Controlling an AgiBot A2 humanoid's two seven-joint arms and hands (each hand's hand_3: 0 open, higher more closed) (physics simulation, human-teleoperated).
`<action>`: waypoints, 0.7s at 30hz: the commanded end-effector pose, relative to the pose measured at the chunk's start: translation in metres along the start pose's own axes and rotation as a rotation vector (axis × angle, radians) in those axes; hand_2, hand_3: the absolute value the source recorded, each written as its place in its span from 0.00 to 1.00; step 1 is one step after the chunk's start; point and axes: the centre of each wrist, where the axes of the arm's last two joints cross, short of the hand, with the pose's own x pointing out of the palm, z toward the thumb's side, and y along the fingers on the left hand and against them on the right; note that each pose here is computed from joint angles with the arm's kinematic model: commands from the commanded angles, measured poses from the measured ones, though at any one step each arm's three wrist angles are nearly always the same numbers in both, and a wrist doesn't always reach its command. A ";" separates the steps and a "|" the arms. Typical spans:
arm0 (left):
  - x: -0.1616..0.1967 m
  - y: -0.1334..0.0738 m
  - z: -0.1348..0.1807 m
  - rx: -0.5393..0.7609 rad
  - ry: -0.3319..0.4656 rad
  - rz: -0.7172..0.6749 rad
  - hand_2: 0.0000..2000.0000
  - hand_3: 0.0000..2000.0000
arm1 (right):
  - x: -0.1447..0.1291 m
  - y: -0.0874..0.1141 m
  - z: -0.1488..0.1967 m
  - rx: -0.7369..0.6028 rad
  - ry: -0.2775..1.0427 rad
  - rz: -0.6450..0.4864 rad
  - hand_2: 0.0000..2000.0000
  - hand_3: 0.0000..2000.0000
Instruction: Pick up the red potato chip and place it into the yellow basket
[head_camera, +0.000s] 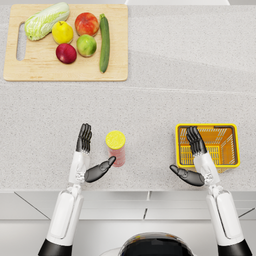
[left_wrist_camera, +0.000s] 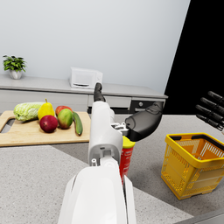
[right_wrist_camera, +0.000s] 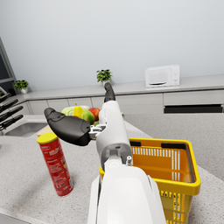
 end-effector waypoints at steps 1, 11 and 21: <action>0.000 0.000 0.000 0.000 0.000 0.000 0.00 0.00 | 0.000 0.000 0.000 0.000 0.000 0.000 0.00 0.00; 0.000 0.000 0.000 0.000 0.000 0.000 0.00 0.00 | 0.000 0.000 0.000 0.000 0.000 0.000 0.00 0.00; 0.005 0.008 -0.014 0.069 0.101 -0.083 0.00 0.00 | -0.003 0.006 0.007 -0.123 0.122 -0.133 0.00 0.00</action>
